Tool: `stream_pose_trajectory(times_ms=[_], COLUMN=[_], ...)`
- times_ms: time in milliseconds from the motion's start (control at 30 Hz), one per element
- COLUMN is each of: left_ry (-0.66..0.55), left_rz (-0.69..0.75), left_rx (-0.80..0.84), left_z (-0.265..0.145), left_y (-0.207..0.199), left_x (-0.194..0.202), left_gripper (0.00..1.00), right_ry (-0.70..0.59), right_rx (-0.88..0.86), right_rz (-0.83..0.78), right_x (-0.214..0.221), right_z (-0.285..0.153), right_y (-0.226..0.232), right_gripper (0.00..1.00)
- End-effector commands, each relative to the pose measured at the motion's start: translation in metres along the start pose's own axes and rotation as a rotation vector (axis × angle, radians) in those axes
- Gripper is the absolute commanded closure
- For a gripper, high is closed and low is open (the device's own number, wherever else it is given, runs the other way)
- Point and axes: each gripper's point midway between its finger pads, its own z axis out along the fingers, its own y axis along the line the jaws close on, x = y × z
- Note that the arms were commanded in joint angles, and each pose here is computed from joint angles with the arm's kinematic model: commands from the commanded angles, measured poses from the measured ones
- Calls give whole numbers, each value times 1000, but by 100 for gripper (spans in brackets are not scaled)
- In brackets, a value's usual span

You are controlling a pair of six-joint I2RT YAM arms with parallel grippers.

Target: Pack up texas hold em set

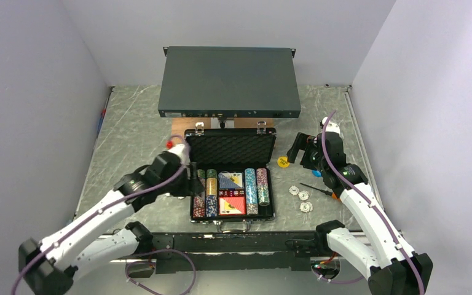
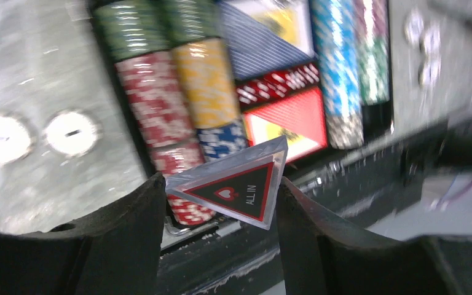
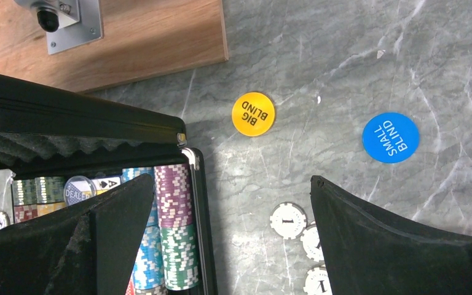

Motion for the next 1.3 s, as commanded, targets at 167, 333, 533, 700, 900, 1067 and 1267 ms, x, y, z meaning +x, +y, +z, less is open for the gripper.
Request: stream_pose_trajectory(times_ms=[167, 333, 533, 700, 900, 1067, 1267], left_ry=[168, 266, 336, 442, 509, 509, 433], left_rz=[947, 1249, 1413, 1429, 1430, 1421, 1349], left_rx=[108, 178, 182, 201, 213, 196, 244], left_z=[40, 60, 78, 88, 93, 91, 76], left_y=[-112, -127, -119, -111, -103, -103, -118], left_x=[27, 51, 64, 82, 95, 93, 82], left_gripper=[88, 86, 83, 80, 62, 49, 1], right_ry=[-44, -68, -107, -86, -91, -83, -86], right_rx=[-17, 14, 33, 37, 30, 26, 29], right_rz=[11, 7, -3, 0, 2, 4, -1], right_x=[-11, -15, -20, -17, -17, -16, -17], right_z=[-4, -10, -18, -15, -14, -13, -14], right_y=[4, -2, -8, -8, -7, -6, -6], right_gripper=[0, 0, 0, 0, 0, 0, 0])
